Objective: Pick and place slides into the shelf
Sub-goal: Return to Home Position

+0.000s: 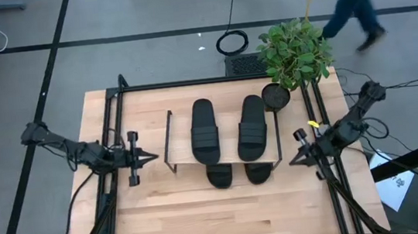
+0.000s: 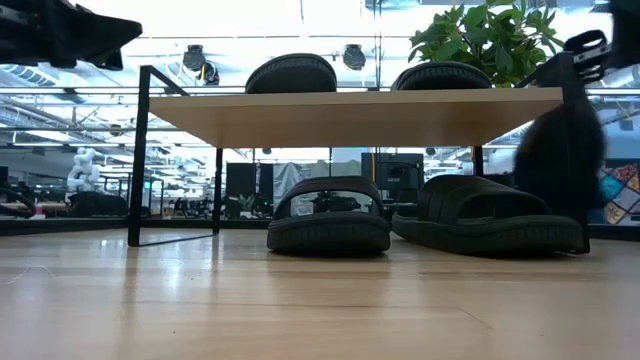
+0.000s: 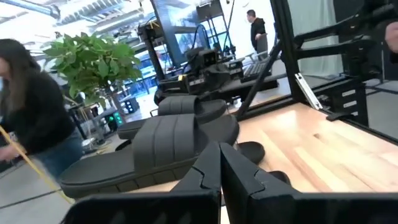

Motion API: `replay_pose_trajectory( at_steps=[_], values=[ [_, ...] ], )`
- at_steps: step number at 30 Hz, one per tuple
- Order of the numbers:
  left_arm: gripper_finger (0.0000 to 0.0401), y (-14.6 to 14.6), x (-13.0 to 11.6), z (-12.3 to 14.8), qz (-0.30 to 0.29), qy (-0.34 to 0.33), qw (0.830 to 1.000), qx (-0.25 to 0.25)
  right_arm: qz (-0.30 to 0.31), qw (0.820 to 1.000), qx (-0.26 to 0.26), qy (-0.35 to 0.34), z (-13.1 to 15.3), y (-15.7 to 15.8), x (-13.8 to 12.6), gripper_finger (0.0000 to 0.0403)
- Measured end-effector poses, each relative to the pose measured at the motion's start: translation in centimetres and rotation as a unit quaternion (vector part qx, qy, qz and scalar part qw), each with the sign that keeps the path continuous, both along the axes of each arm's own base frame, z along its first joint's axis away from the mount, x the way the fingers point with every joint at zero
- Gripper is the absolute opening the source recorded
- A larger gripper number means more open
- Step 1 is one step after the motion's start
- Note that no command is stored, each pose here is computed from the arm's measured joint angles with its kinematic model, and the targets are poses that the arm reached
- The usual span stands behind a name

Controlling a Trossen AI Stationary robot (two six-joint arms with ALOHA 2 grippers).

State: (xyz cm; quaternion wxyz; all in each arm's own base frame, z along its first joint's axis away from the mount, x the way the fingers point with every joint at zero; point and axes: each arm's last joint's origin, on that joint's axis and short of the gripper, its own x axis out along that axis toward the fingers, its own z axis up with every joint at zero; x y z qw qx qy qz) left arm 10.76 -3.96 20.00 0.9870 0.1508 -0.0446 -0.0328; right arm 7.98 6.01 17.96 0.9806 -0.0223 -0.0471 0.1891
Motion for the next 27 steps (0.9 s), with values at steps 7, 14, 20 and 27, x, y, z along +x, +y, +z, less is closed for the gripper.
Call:
replay_pose_trajectory(
  at_steps=[7,14,20,27],
  values=[
    [0.0,1.6,0.5,-0.2,0.029,0.008,0.999,0.009,-0.052,0.998,0.01,-0.034,1.1,-1.3,0.7,0.0],
    [0.0,3.0,0.8,-0.7,0.017,0.033,0.999,-0.015,-0.051,0.999,0.002,0.008,-0.2,-2.1,1.3,0.0],
    [0.0,3.5,0.9,-0.7,0.019,0.038,0.999,-0.031,-0.011,1.0,0.006,0.008,-0.2,-2.1,1.4,0.0],
    [0.0,3.8,0.9,-1.3,0.032,0.068,0.996,-0.05,-0.02,1.0,0.005,0.022,-0.5,-2.3,1.4,0.0]
  ],
)
